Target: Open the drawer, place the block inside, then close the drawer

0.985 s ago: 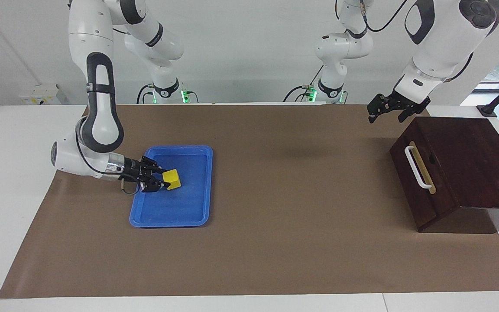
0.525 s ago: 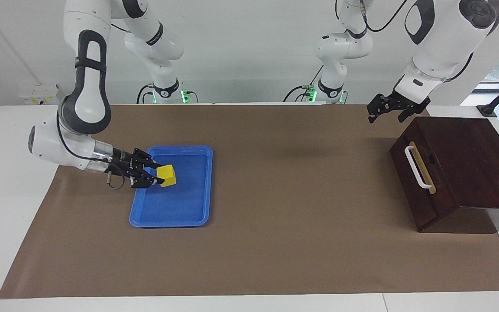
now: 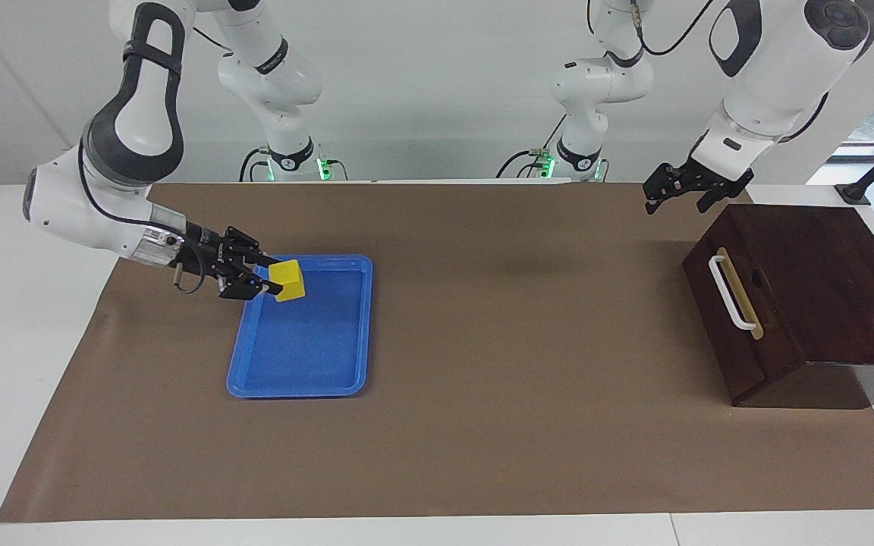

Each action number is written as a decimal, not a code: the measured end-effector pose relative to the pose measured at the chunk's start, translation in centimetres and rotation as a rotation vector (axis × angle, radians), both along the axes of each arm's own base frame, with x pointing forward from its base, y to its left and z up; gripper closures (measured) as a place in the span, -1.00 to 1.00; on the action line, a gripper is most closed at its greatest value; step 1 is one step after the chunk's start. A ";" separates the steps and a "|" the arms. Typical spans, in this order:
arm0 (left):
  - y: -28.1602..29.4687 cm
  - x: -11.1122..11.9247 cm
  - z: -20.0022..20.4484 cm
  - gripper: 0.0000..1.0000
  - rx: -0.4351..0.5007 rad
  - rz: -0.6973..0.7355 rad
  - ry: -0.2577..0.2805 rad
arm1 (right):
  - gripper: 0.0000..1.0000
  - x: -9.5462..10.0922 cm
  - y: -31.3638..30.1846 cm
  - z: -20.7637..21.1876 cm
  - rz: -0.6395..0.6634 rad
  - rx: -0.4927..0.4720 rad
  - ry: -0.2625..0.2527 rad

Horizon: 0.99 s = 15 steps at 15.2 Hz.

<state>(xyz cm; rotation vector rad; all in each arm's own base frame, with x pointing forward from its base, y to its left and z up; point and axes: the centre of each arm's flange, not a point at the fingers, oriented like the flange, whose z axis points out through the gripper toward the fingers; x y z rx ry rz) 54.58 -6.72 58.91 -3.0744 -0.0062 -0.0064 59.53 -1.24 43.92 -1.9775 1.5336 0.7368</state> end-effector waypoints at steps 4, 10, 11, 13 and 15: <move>0.7 1.1 -3.9 -1.00 0.113 -0.032 -0.056 | -0.10 0.0 0.0 0.0 0.003 -0.002 0.002; 1.5 5.0 -11.6 -1.00 0.261 -0.103 -0.063 | -0.10 0.1 0.0 0.7 0.006 -0.007 -0.005; 1.6 5.5 -12.8 -1.00 0.270 -0.108 -0.063 | -0.10 0.1 0.0 0.8 0.006 -0.007 -0.005; 2.1 6.3 -14.6 -1.00 0.272 -0.111 -0.071 | -0.10 0.2 0.0 1.0 0.001 -0.008 -0.004; 2.9 6.4 -15.5 -1.00 0.269 -0.104 -0.067 | -0.10 0.2 0.0 1.1 -0.004 -0.009 0.000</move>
